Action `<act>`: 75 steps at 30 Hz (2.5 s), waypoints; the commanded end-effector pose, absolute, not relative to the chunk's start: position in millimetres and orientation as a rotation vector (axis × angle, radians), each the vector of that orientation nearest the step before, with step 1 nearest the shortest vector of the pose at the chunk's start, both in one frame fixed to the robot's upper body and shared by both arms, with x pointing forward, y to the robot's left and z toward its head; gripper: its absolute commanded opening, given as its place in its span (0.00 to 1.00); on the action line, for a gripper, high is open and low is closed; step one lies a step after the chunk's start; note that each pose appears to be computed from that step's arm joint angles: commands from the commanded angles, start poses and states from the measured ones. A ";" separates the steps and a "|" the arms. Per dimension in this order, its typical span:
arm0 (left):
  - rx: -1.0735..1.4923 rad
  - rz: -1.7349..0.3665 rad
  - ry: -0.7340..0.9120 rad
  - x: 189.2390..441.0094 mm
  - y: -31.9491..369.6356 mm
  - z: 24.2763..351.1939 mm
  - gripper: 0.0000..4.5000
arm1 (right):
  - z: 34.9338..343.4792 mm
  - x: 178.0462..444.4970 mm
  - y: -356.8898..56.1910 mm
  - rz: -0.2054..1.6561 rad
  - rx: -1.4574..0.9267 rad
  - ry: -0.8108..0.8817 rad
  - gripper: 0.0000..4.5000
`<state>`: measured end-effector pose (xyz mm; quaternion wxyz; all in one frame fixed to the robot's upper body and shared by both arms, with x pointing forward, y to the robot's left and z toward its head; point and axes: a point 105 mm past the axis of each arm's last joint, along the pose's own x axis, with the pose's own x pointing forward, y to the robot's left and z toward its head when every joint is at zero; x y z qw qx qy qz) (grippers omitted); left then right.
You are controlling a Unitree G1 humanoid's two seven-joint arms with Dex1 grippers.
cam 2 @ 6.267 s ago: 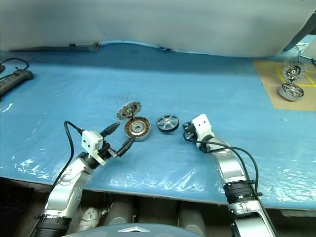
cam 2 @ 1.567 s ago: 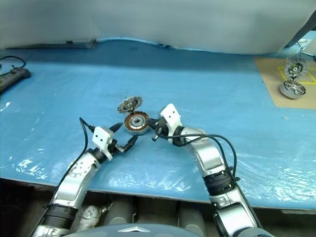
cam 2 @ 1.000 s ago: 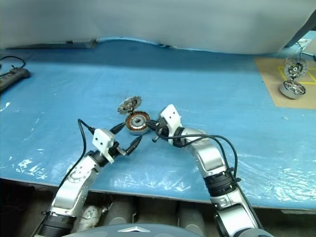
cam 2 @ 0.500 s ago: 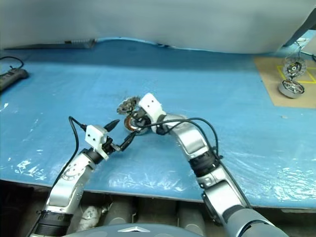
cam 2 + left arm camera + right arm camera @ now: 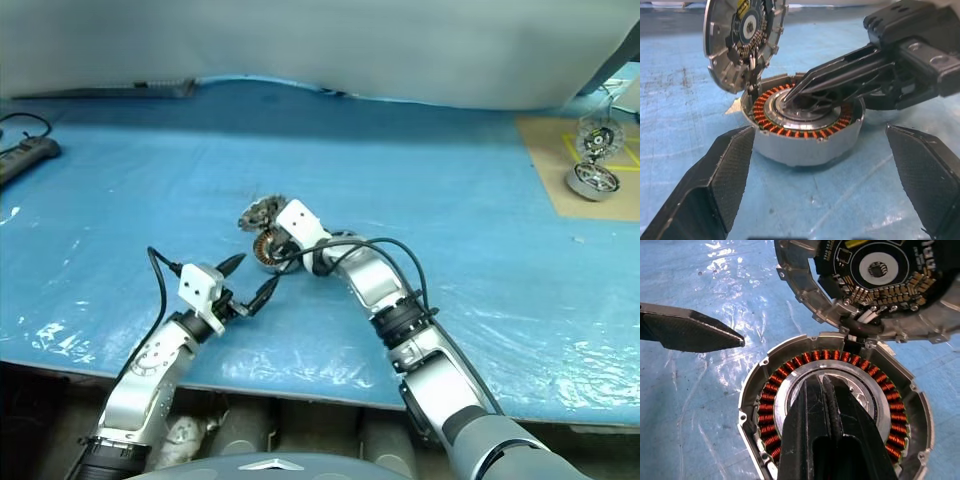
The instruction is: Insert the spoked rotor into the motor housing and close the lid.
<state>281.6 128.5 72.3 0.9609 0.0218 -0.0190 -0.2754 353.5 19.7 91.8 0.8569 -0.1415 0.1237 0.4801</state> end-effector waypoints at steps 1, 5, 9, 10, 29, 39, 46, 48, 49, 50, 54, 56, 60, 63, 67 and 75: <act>0.052 -0.572 -0.097 279.6 123.2 85.1 1.00 | 96.4 342.0 16.3 1.031 -0.253 0.249 0.00; 0.054 -0.576 -0.097 280.0 121.8 84.5 1.00 | 112.4 338.2 21.5 1.043 -0.207 0.203 0.00; 0.054 -0.580 -0.098 280.0 120.7 84.3 1.00 | 126.9 343.3 26.9 1.027 -0.172 0.165 0.00; 0.055 -0.582 -0.098 280.0 120.4 84.3 1.00 | 126.8 345.0 27.3 1.020 -0.178 0.162 0.00; 0.061 -0.603 -0.098 280.0 114.3 83.3 1.00 | 86.7 361.8 16.8 0.912 -0.235 0.241 0.00; 0.068 -0.607 -0.092 280.1 114.2 82.6 1.00 | 94.4 366.6 -0.1 0.852 -0.200 0.232 0.00; 0.064 -0.615 -0.088 279.6 112.8 81.6 1.00 | 103.8 363.9 5.3 0.857 -0.171 0.214 0.00; 0.065 -0.616 -0.088 279.2 112.5 81.7 1.00 | 109.4 360.0 8.5 0.880 -0.161 0.196 0.00; 0.065 -0.617 -0.088 279.0 112.3 81.6 1.00 | 112.8 358.1 9.6 0.892 -0.155 0.186 0.00; 0.064 -0.617 -0.088 279.0 112.1 81.5 1.00 | 116.3 356.4 10.5 0.903 -0.147 0.176 0.00; 0.063 -0.619 -0.089 278.7 110.8 81.3 1.00 | 136.8 354.7 5.6 0.920 -0.120 0.119 0.00; 0.062 -0.619 -0.090 278.6 110.0 81.7 1.00 | 144.4 359.3 -6.4 0.897 -0.136 0.105 0.00; 0.066 -0.620 -0.091 278.1 108.9 82.0 1.00 | 145.2 373.5 -47.7 0.803 -0.196 0.152 0.00; 0.070 -0.623 -0.087 276.7 106.9 80.3 1.00 | 137.8 376.5 -85.5 0.726 -0.264 0.218 0.14; 0.070 -0.626 -0.084 276.0 105.7 79.1 1.00 | 135.0 367.9 -100.9 0.712 -0.309 0.272 0.44; 0.065 -0.635 -0.077 274.7 102.0 76.2 1.00 | 143.1 351.0 -84.5 0.750 -0.305 0.326 0.66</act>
